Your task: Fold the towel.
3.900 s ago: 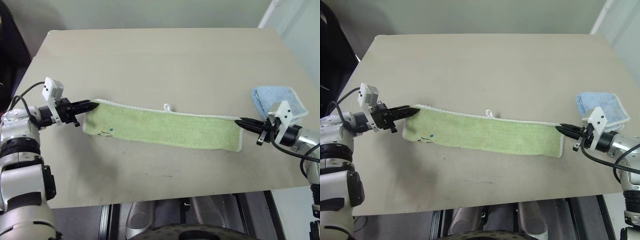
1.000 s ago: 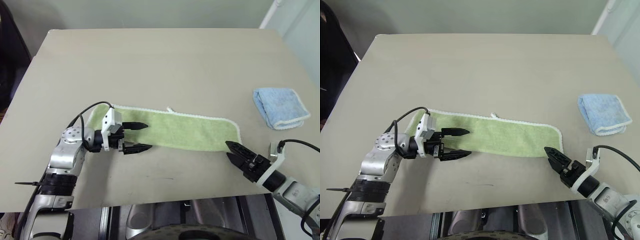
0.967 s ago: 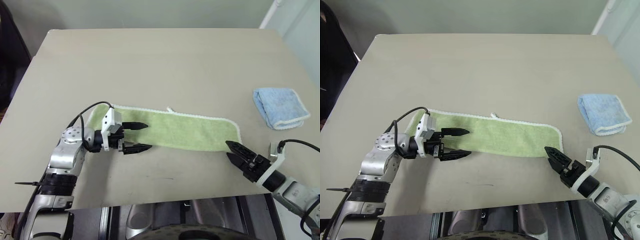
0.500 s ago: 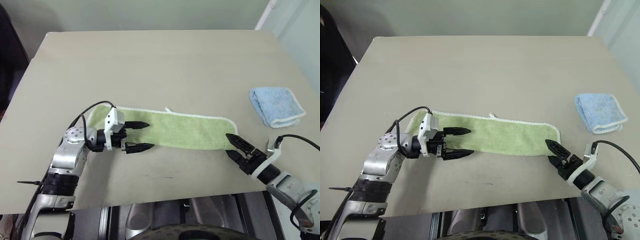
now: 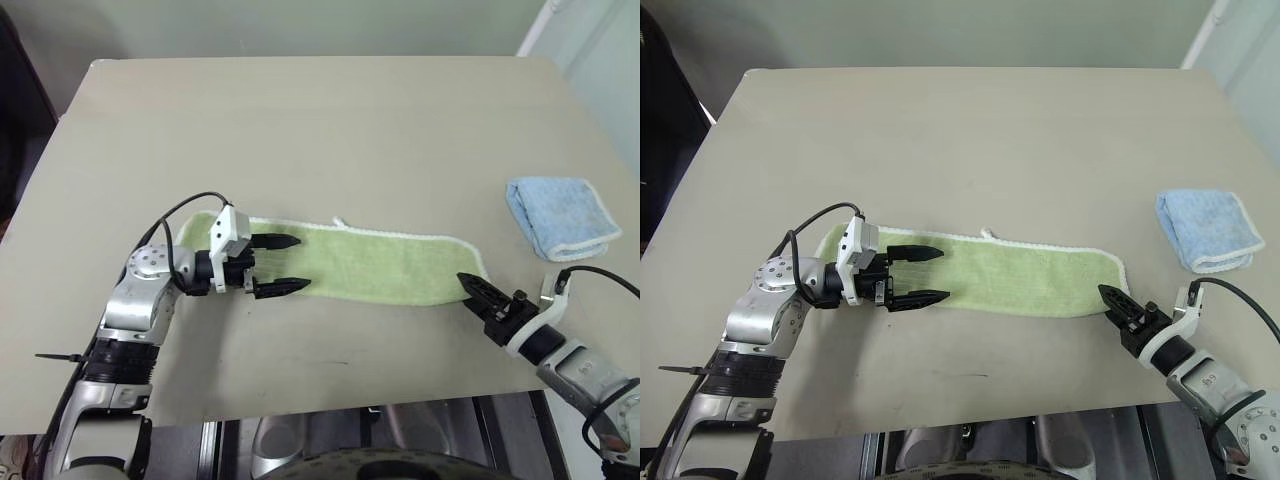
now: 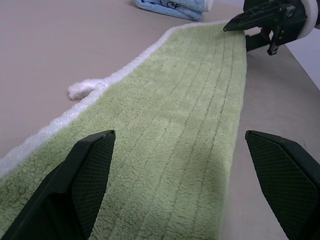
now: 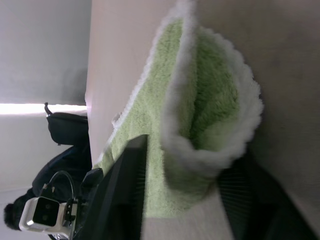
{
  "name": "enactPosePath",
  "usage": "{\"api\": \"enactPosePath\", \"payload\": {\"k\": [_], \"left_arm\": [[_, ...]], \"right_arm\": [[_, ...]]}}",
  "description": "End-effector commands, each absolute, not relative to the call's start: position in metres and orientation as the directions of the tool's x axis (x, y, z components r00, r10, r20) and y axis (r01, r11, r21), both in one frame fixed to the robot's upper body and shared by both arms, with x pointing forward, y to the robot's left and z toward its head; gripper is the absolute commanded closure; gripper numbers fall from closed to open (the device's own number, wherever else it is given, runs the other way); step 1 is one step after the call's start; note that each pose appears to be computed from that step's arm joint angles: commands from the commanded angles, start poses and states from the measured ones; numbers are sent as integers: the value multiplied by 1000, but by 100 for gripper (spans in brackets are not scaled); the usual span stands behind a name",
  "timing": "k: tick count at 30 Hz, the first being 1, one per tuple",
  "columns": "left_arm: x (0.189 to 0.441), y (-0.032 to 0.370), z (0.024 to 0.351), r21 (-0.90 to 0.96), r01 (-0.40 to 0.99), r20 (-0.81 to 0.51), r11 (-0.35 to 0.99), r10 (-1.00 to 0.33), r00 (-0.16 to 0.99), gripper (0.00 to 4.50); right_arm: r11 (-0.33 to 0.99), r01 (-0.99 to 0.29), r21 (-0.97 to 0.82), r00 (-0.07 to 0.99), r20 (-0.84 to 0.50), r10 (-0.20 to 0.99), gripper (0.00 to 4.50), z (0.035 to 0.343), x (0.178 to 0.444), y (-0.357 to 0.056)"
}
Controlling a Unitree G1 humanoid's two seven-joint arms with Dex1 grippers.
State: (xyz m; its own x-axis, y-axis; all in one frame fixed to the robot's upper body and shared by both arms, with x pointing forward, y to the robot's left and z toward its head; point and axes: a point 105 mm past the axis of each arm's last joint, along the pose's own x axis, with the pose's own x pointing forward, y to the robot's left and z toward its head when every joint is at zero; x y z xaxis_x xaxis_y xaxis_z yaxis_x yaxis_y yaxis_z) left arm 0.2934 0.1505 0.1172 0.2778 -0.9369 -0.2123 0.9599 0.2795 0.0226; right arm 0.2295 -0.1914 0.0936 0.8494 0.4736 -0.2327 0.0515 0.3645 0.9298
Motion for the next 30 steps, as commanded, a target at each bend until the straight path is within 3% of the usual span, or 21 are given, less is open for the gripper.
{"api": "enactPosePath", "payload": {"k": [1, 2, 3, 13, 15, 19, 23, 30], "left_arm": [[293, 147, 125, 63, 962, -202, 265, -941, 272, 0], [293, 148, 124, 63, 962, -203, 266, -940, 273, 0], [294, 148, 124, 63, 962, -203, 267, -940, 274, 0], [295, 151, 121, 75, 962, -203, 264, -940, 274, 0], [294, 151, 120, 80, 964, -214, 255, -940, 267, 0], [296, 151, 120, 92, 962, -214, 256, -939, 270, 0], [297, 149, 121, 101, 961, -211, 258, -938, 274, 0], [297, 149, 120, 108, 959, -211, 261, -937, 279, 0]], "right_arm": [[383, 7, 924, 873, -192, 448, 406, 110, 231, -193], [387, 4, 922, 874, -191, 446, 442, 111, 230, -193], [392, 0, 920, 875, -190, 445, 447, 113, 230, -193], [501, -84, 861, 845, -205, 494, 447, 127, 222, -200], [593, -170, 787, 784, -256, 565, 447, 134, 216, -190], [649, -329, 686, 720, -262, 643, 447, 153, 218, -173], [649, -435, 623, 679, -246, 691, 447, 163, 224, -159], [619, -619, 483, 525, -332, 784, 447, 150, 214, -138]]}}
